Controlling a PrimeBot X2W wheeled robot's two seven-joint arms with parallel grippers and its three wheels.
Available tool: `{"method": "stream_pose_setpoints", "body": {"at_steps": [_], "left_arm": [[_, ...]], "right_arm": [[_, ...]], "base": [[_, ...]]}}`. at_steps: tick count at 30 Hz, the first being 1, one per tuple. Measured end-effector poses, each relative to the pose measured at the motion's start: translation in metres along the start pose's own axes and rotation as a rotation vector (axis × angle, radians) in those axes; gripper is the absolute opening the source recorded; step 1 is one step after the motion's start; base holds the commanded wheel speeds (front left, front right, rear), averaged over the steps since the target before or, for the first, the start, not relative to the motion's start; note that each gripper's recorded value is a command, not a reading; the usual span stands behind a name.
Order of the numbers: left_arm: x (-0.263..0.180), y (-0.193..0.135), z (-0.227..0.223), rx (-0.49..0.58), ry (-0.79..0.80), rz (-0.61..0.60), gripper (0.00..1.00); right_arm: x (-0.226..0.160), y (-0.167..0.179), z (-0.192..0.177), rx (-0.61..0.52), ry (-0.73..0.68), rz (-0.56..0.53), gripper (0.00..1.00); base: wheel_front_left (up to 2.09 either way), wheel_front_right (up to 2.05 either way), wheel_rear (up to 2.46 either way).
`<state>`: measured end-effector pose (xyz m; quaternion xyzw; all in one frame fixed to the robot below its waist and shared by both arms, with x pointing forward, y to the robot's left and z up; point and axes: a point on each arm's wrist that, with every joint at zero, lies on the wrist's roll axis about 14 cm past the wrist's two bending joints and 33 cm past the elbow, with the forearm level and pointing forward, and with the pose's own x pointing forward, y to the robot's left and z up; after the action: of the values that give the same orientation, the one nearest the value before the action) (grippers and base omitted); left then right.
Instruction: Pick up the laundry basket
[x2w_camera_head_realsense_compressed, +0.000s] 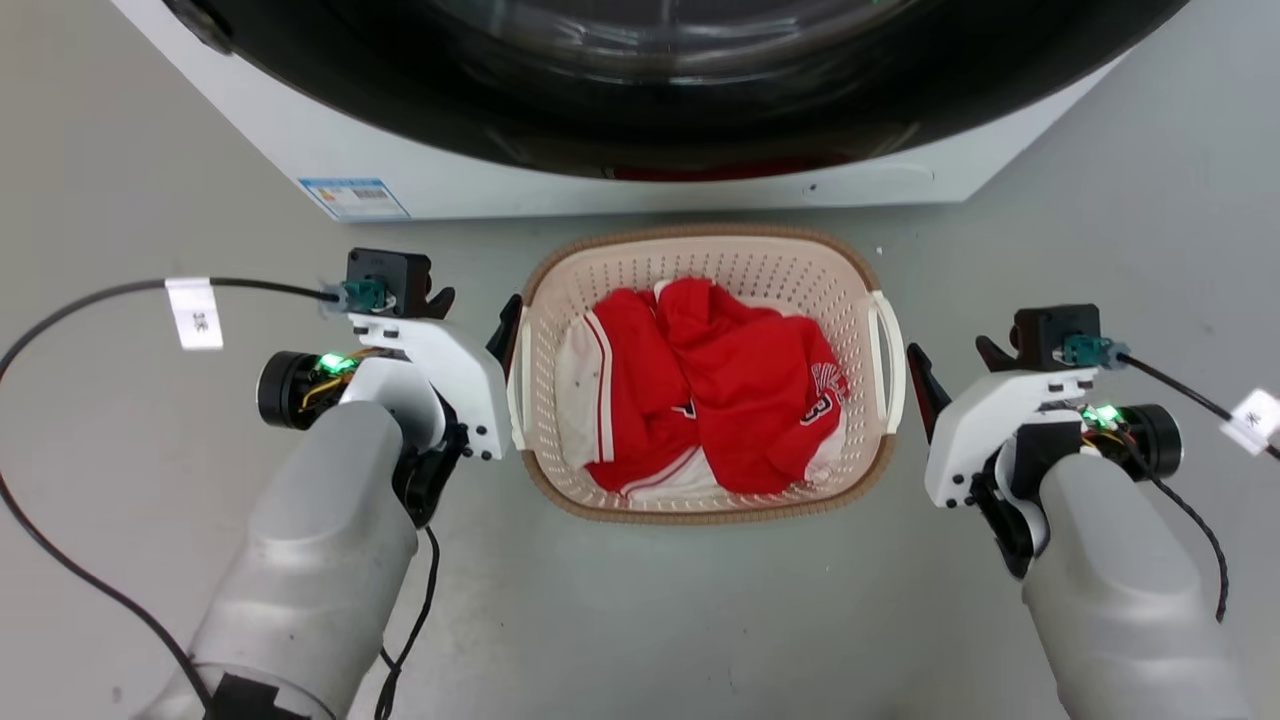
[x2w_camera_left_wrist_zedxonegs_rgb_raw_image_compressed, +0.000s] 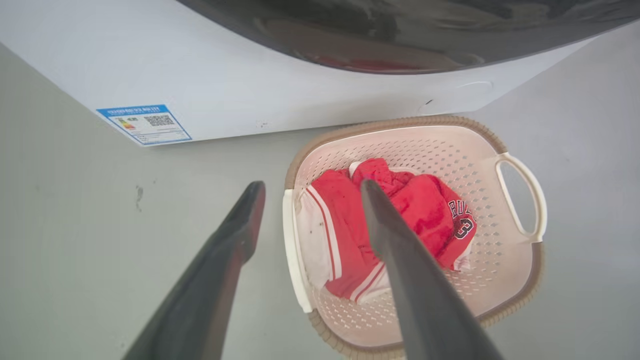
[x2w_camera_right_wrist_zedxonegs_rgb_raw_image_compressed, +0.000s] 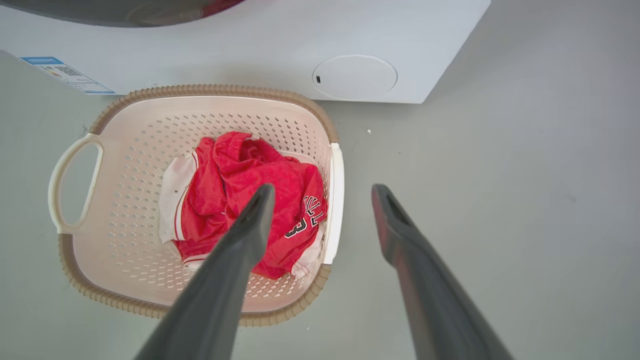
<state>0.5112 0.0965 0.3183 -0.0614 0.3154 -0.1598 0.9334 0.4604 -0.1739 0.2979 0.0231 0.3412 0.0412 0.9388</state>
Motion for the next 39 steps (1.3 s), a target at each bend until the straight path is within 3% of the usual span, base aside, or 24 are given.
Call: {"method": "stream_pose_setpoints", "body": {"at_steps": [14,30,39], "left_arm": [[0.054,0.011,-0.065,-0.032,0.251,-0.031,1.0],[0.091,0.021,-0.133,-0.03,0.43,-0.034,1.0],[0.102,0.026,-0.147,-0.041,0.454,-0.027,1.0]], "right_arm": [[0.043,-0.001,-0.057,0.034,0.229,0.021,1.0],[0.08,-0.005,-0.092,0.064,0.311,0.023,1.0],[0.091,-0.001,-0.108,0.073,0.347,0.037,1.0]], "base": [[0.0,0.0,0.0],[0.0,0.0,0.0],[0.0,0.0,0.0]]}}
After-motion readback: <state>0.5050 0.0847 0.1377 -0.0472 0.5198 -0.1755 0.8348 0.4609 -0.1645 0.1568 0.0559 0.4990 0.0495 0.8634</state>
